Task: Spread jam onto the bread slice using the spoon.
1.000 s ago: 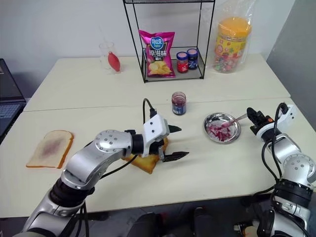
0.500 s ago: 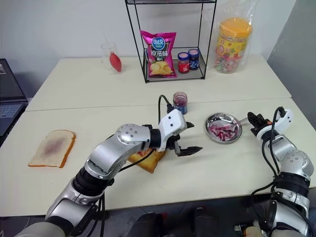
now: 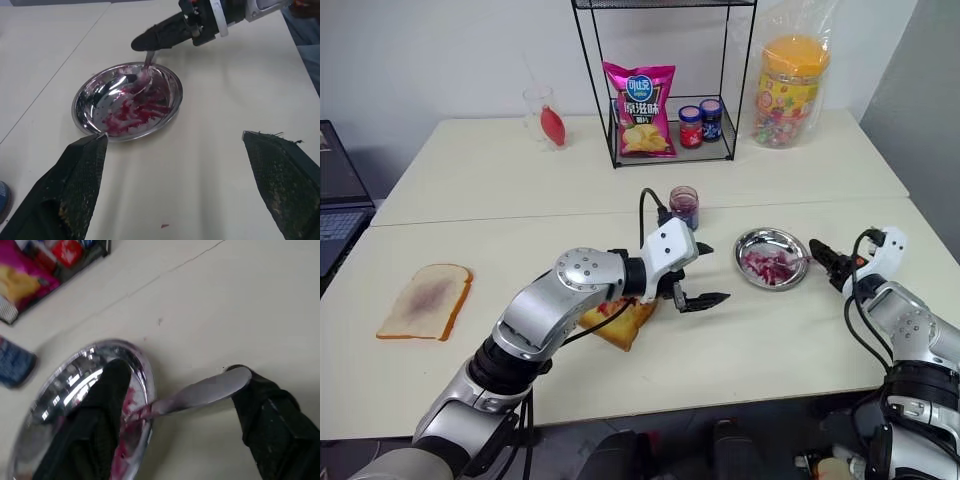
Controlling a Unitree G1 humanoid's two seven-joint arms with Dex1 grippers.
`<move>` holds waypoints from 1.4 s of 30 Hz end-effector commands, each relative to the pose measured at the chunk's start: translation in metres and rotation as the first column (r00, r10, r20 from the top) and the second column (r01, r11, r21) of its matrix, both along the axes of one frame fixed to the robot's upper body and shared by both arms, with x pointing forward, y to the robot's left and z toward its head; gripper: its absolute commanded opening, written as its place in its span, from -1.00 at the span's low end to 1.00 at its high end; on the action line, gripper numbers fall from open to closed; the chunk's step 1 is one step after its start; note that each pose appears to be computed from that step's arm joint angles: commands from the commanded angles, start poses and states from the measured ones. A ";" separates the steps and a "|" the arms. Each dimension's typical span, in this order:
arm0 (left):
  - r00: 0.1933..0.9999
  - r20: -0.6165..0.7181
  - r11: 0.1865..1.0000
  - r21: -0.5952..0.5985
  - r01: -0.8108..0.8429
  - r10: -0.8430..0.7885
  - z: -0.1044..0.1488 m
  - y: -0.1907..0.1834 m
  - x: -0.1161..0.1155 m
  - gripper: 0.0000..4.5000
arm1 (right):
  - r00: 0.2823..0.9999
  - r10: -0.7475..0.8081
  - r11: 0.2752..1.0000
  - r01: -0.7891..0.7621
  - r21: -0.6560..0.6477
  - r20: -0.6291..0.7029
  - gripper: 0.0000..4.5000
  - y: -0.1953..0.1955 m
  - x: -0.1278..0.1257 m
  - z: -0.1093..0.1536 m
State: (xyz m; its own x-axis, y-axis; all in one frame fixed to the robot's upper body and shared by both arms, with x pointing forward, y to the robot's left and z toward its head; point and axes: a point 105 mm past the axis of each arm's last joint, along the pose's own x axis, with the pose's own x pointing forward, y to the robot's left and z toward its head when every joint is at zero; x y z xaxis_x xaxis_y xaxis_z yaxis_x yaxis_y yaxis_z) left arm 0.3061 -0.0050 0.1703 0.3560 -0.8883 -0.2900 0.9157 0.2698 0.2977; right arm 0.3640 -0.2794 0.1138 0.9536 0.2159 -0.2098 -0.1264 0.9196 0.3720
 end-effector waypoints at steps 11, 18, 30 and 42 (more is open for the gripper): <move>0.997 0.072 1.000 -0.030 0.004 -0.002 0.017 -0.002 0.004 1.00 | 0.971 0.131 0.936 -0.054 -0.347 0.202 1.00 0.006 -0.003 0.033; 0.989 0.129 0.997 -0.023 -0.072 0.075 0.024 0.024 0.012 1.00 | 0.926 0.061 0.932 0.081 -0.354 0.372 1.00 -0.004 -0.004 0.069; 0.929 0.174 0.910 0.206 -0.359 0.327 0.034 0.179 -0.009 1.00 | 0.827 0.532 0.743 -0.352 -0.570 0.183 1.00 0.052 -0.067 0.087; 0.918 0.085 0.848 0.359 -0.390 0.386 0.019 0.251 -0.043 1.00 | 0.598 0.800 0.411 -0.609 -0.679 -0.052 1.00 0.060 -0.122 0.095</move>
State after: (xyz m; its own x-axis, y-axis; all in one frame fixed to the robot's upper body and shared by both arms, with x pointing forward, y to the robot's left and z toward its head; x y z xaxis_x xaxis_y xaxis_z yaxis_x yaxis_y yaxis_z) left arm 0.2642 0.2432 0.1771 0.6320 -0.5192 -0.5753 0.7705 0.5009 0.3944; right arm 0.2481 -0.2238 0.1922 0.5701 0.7310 -0.3751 -0.8214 0.4980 -0.2779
